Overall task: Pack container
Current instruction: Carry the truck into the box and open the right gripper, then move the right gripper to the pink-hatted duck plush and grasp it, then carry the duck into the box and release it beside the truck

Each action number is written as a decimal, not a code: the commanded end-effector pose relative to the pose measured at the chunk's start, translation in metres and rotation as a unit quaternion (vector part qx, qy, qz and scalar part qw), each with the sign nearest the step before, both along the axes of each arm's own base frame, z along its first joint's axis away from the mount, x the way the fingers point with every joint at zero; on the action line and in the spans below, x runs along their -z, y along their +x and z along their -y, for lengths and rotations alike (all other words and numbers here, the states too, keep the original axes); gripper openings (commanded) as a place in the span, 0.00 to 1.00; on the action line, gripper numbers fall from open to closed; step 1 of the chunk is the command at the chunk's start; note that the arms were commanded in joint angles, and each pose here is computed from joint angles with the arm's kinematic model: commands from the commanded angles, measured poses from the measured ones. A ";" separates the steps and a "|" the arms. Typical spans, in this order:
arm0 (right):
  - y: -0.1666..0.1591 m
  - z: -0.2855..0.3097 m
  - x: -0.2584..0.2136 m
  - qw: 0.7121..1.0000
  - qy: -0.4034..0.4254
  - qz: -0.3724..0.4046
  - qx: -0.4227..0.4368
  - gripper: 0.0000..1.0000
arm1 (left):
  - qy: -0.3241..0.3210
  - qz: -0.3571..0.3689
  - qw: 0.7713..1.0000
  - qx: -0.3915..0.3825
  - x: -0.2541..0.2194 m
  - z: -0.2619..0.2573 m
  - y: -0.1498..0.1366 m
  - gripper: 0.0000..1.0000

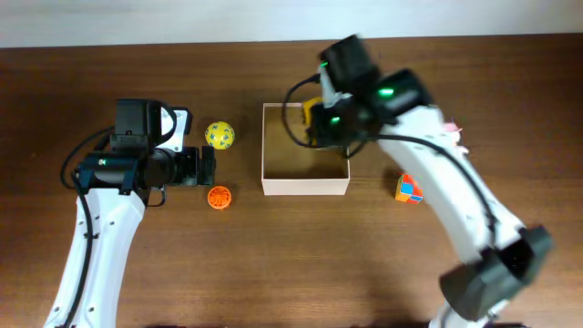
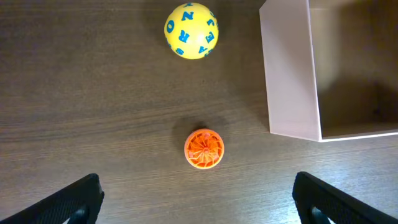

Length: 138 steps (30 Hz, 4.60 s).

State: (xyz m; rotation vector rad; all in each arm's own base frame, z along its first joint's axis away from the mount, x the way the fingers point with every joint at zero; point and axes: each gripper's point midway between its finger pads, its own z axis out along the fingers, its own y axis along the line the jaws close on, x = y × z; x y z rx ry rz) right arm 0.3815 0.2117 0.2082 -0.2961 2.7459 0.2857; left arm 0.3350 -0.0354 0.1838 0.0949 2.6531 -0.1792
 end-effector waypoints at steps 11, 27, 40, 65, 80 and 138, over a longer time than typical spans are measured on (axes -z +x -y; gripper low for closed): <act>0.051 0.018 0.120 0.993 -0.071 -0.058 0.072 0.50 | -0.006 0.007 1.000 -0.004 -0.006 0.000 0.003 0.99; 0.054 0.039 0.012 0.997 -0.045 0.031 0.057 0.59 | -0.006 0.007 1.000 -0.004 -0.006 0.000 0.003 0.99; 0.020 0.192 -0.091 0.964 -0.132 0.115 0.199 0.64 | -0.006 0.007 1.000 -0.004 -0.006 0.000 0.003 0.99; 0.034 0.299 0.185 0.942 -0.103 -0.212 0.237 0.59 | -0.006 0.007 1.000 -0.004 -0.006 0.000 0.003 0.99; 0.038 0.288 0.149 0.944 -0.102 -0.188 0.252 0.04 | -0.006 0.007 1.000 -0.004 -0.006 0.000 0.003 0.99; 0.011 0.173 -0.055 0.978 -0.064 0.036 0.196 0.63 | -0.006 0.007 1.000 -0.004 -0.006 0.000 0.003 0.99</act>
